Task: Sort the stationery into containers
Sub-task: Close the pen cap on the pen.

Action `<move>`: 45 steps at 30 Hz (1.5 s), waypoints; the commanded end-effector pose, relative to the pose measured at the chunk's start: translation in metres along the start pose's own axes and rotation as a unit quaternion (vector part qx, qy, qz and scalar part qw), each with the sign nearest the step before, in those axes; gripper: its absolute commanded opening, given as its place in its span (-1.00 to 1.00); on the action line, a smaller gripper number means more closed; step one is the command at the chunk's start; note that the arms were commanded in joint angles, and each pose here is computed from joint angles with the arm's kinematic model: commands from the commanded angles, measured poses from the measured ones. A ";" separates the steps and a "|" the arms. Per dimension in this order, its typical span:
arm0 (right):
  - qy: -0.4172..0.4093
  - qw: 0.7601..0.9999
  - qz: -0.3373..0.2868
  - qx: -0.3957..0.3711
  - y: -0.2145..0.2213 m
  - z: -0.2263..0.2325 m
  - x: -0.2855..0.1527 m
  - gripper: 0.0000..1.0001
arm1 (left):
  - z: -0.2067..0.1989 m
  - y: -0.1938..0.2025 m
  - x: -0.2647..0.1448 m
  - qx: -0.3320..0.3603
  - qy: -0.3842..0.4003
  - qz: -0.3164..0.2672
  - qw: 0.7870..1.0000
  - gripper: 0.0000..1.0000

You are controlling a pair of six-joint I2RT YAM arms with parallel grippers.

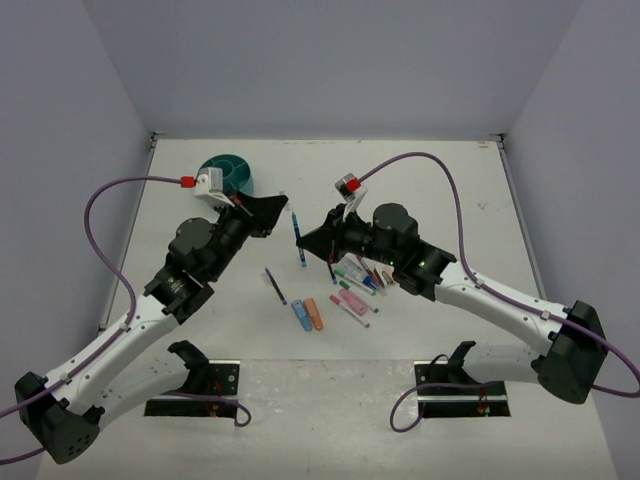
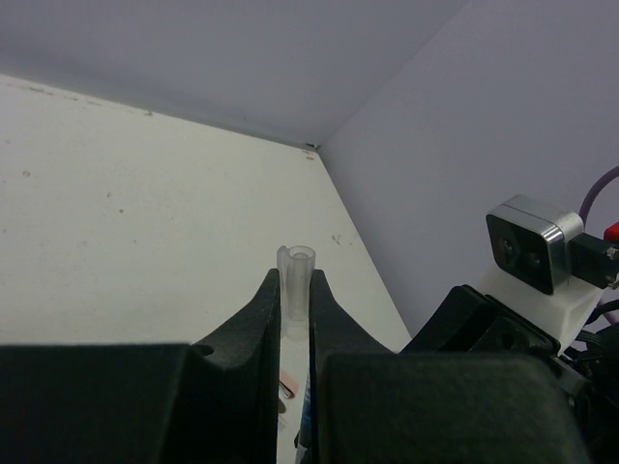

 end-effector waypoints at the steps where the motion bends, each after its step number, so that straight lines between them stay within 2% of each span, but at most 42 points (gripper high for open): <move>1: -0.002 1.000 -0.015 -0.009 -0.013 0.006 0.001 -1.00 | -0.013 -0.011 -0.003 0.005 0.032 -0.026 0.999 -1.00; 10: 0.001 1.000 0.003 -0.014 -0.009 0.004 0.003 -1.00 | -0.014 -0.014 -0.004 0.004 0.034 -0.033 0.999 -1.00; 33: 0.019 1.000 -0.008 -0.020 -0.020 0.001 0.005 -1.00 | -0.006 0.008 0.001 -0.006 0.048 0.001 0.999 -1.00; 40: 0.024 0.999 -0.023 -0.038 -0.029 0.001 0.002 -1.00 | -0.001 0.020 0.003 -0.010 0.045 0.022 0.999 -1.00; 45: 0.030 0.996 -0.062 -0.064 -0.044 0.002 -0.006 -1.00 | 0.005 0.026 0.002 -0.011 0.035 0.033 0.999 -1.00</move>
Point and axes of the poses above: each gripper's point midway between its finger pads, its own x axis out along the fingers, its own z axis along the line the jaws close on, y = z × x, the point moved 3 cm from there along -x, back along the fingers, and after that the axes turned 8 degrees about -x, right-handed, at the moved point
